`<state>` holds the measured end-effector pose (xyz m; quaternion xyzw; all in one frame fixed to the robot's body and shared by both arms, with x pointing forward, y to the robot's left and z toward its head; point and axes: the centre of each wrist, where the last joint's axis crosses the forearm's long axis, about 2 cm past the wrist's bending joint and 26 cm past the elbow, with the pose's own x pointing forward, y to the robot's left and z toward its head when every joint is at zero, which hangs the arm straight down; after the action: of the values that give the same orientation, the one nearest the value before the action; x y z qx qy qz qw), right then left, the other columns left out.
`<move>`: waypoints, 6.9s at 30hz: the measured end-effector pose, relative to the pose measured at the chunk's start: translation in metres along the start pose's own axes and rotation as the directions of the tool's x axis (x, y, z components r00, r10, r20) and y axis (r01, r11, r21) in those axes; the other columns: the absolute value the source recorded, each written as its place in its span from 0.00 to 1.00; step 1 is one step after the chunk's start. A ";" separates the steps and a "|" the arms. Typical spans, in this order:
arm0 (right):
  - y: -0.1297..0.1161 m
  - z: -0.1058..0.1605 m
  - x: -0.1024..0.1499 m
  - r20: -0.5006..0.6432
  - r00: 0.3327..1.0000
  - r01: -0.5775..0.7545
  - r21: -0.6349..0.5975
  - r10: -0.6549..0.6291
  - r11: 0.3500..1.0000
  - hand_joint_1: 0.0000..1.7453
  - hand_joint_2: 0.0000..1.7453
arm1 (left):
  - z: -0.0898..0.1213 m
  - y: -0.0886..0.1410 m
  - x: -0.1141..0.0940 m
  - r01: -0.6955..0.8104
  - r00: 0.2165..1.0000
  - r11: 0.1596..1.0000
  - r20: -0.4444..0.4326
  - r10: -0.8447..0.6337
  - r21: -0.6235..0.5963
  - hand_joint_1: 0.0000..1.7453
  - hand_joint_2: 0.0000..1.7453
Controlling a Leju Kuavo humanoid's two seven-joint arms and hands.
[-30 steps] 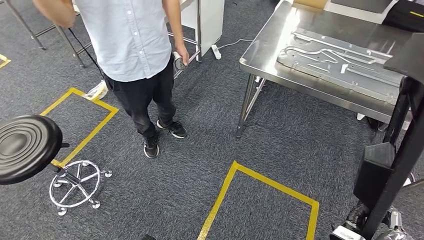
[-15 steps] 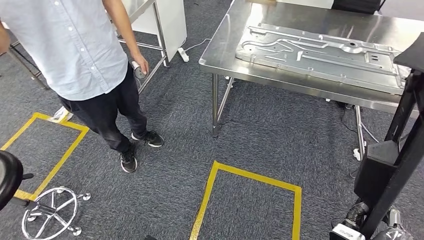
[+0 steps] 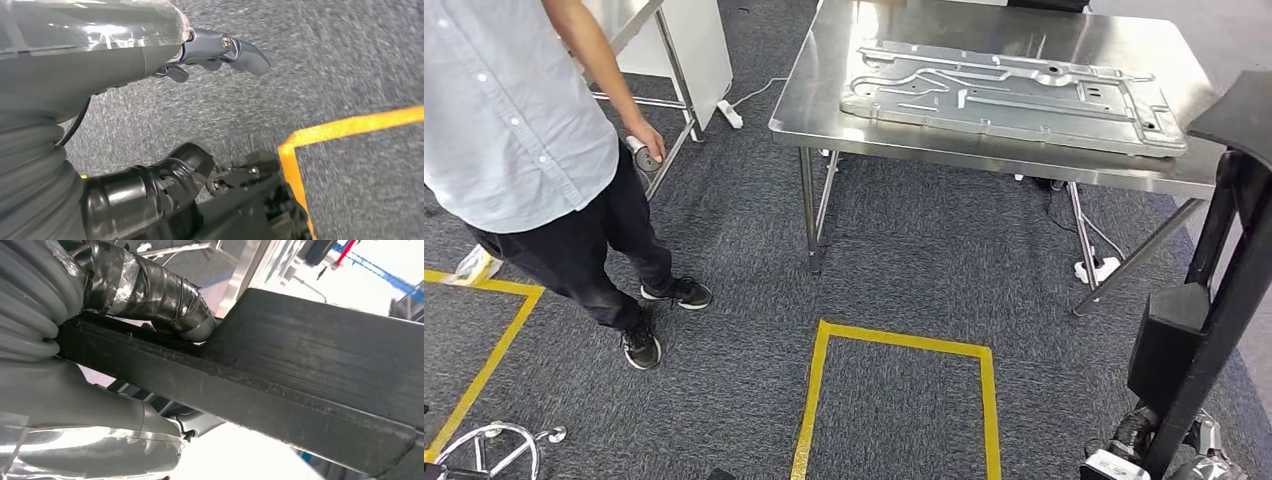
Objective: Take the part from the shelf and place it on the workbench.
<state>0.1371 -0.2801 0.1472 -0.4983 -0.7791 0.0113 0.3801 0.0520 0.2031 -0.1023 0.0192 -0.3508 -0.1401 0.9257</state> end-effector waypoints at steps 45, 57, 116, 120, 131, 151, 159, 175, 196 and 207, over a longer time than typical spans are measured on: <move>0.011 -0.001 0.004 -0.011 0.999 0.052 -0.006 -0.052 0.999 1.00 1.00 | 0.001 0.001 -0.003 0.002 1.000 0.999 0.005 -0.002 -0.035 0.00 1.00; 0.013 -0.001 0.006 -0.023 0.997 0.072 -0.010 -0.073 0.997 1.00 1.00 | 0.000 0.002 -0.002 0.006 1.000 0.999 0.010 -0.005 -0.037 0.00 1.00; 0.012 -0.011 0.004 0.037 0.998 0.053 -0.013 -0.052 0.999 1.00 1.00 | 0.001 0.003 -0.004 0.025 1.000 0.999 0.000 -0.025 -0.041 0.00 1.00; 0.012 -0.011 0.003 0.041 0.998 0.051 -0.008 -0.050 0.999 1.00 1.00 | 0.001 0.004 -0.003 0.025 1.000 0.999 0.001 -0.025 -0.041 0.00 1.00; 0.012 -0.011 0.002 0.041 0.998 0.049 -0.005 -0.049 0.999 1.00 1.00 | -0.001 0.003 -0.001 0.027 1.000 0.999 0.004 -0.027 -0.043 0.00 1.00; 0.013 -0.014 -0.001 0.041 0.998 0.044 0.001 -0.044 0.999 1.00 1.00 | 0.000 0.003 -0.003 0.031 1.000 0.998 0.000 -0.031 -0.046 0.00 1.00; 0.013 -0.013 -0.002 0.040 0.998 0.042 0.009 -0.042 0.999 1.00 1.00 | 0.000 0.001 -0.001 0.028 1.000 0.998 0.003 -0.028 -0.050 0.00 1.00; 0.017 -0.014 -0.001 0.040 0.998 0.052 0.016 -0.053 0.999 1.00 1.00 | 0.001 0.001 -0.003 0.035 0.999 0.998 0.002 -0.035 -0.055 0.00 1.00; 0.019 -0.020 -0.007 0.059 0.997 0.048 0.023 -0.049 0.999 1.00 1.00 | -0.002 0.001 0.003 0.052 0.999 0.997 0.014 -0.051 -0.064 0.00 1.00; 0.022 -0.027 -0.008 0.087 0.996 0.033 0.026 -0.036 0.999 1.00 1.00 | -0.003 0.003 0.002 0.070 0.998 0.995 0.017 -0.069 -0.070 0.00 1.00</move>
<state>0.1724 -0.2851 0.1533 -0.4790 -0.8033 0.0363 0.3521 0.0563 0.2057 -0.1023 -0.0024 -0.3513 -0.1844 0.9179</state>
